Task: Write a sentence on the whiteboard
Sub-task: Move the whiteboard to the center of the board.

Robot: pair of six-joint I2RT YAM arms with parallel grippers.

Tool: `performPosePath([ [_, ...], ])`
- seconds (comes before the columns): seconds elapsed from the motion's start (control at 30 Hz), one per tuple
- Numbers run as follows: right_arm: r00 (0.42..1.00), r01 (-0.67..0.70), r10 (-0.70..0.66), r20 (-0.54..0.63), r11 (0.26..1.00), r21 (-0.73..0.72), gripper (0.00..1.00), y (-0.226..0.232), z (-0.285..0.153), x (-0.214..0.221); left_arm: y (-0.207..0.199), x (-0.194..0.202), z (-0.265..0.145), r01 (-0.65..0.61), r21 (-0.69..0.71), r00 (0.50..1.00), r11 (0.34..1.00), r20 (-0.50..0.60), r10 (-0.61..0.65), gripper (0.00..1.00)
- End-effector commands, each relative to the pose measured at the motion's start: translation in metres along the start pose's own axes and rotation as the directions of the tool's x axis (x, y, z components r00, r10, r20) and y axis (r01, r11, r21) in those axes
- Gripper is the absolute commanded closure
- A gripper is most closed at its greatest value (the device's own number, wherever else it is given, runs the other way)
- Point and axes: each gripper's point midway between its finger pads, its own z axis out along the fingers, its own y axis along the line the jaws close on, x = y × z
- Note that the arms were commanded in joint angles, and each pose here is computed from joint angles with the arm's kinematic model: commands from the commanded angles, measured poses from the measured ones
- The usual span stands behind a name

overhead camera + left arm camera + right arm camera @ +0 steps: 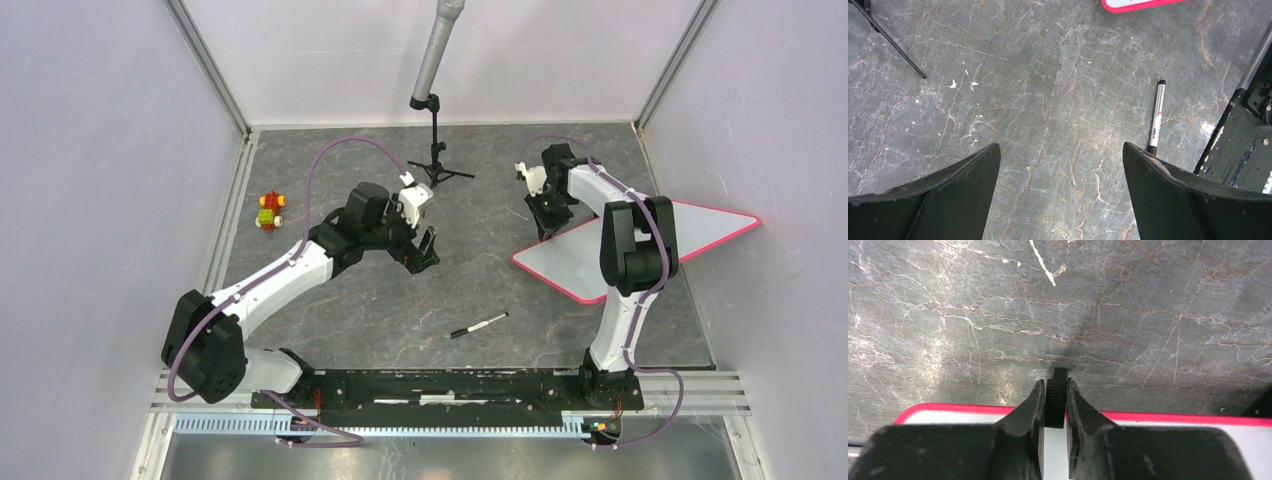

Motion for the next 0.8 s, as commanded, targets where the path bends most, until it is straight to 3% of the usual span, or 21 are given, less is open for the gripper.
performPosePath([
  [0.0, 0.997, 0.067, -0.070, -0.035, 0.993, -0.094, 0.92, 0.026, 0.003, 0.007, 0.003, -0.022, -0.011, 0.021, -0.026, 0.998, 0.999, 0.061, -0.019, 0.03],
  [0.1, 0.990, 0.133, -0.136, -0.023, 0.987, -0.093, 1.00, 0.036, 0.001, 0.002, 0.005, -0.023, -0.012, 0.030, -0.032, 0.998, 0.999, 0.065, -0.028, 0.03],
  [0.43, 0.926, 0.378, -0.379, -0.002, 0.923, -0.071, 1.00, 0.073, -0.002, -0.003, 0.017, -0.025, -0.024, 0.102, -0.043, 0.992, 0.994, 0.079, -0.098, 0.02],
  [0.6, 0.845, 0.534, -0.534, 0.011, 0.844, -0.061, 1.00, 0.100, -0.006, -0.005, 0.024, -0.029, -0.037, 0.149, -0.048, 0.985, 0.988, 0.098, -0.144, 0.02],
  [0.77, 0.725, 0.688, -0.688, -0.004, 0.725, -0.031, 1.00, 0.125, -0.007, -0.005, 0.036, -0.030, -0.051, 0.236, -0.045, 0.964, 0.971, 0.136, -0.228, 0.02],
])
